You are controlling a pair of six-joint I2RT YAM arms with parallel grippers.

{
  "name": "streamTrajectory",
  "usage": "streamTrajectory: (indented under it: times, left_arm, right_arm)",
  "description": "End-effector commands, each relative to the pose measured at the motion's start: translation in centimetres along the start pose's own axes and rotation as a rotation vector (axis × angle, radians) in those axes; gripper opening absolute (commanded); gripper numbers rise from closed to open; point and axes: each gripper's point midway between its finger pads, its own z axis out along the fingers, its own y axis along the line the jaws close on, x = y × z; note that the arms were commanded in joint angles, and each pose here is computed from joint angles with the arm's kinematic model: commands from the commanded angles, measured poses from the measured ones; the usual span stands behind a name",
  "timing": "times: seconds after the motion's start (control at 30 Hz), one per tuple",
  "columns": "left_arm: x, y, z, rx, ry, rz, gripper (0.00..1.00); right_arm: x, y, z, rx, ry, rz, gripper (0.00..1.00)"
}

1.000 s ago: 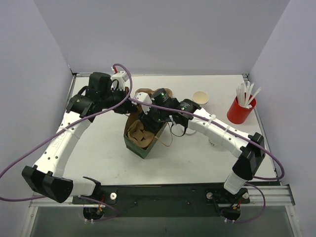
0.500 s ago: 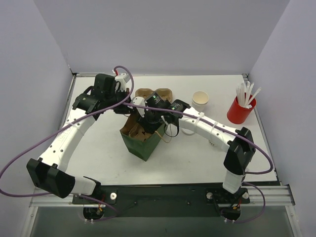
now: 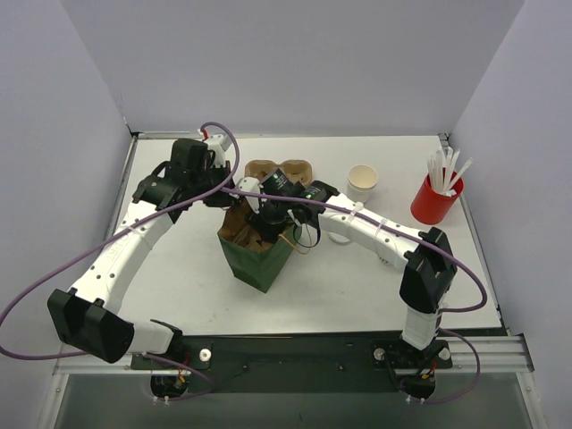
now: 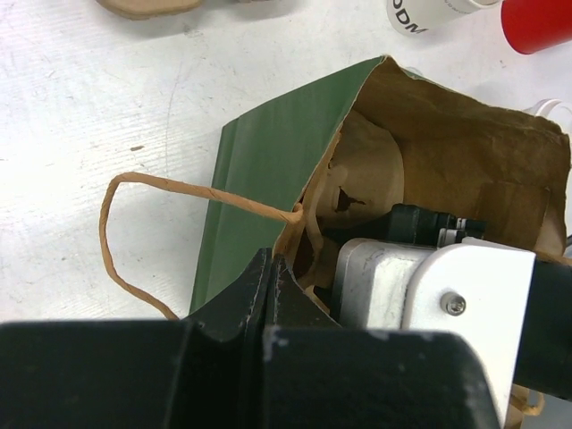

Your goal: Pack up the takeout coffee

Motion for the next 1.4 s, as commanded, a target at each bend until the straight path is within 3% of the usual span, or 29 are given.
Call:
streamTrajectory:
  times: [0.0, 0.43, 0.73, 0.97, 1.37]
  left_arm:
    - [-2.2, -1.2, -1.0, 0.021, -0.101, 0.041, 0.0]
    - [-3.3, -0.6, -2.6, -0.023, -0.174, 0.111, 0.0]
    - [-4.0, -0.8, -3.5, -0.017, -0.261, 0.105, 0.0]
    - [-4.2, 0.7, -3.1, -0.112, -0.262, 0.112, 0.0]
    - [-7.2, -0.3, -3.9, -0.083, -0.411, 0.08, 0.0]
  right_arm:
    - [1.7, 0.0, 0.5, 0.012, 0.054, 0.017, 0.3]
    - [2.3, -1.2, -0.3, 0.019, 0.025, 0.077, 0.3]
    - [3.4, -1.2, 0.6, 0.024, 0.094, 0.069, 0.29]
    - [3.5, -1.0, 1.5, 0.032, 0.134, 0.031, 0.3]
    - [3.7, -0.9, 2.9, 0.024, 0.196, 0.01, 0.29]
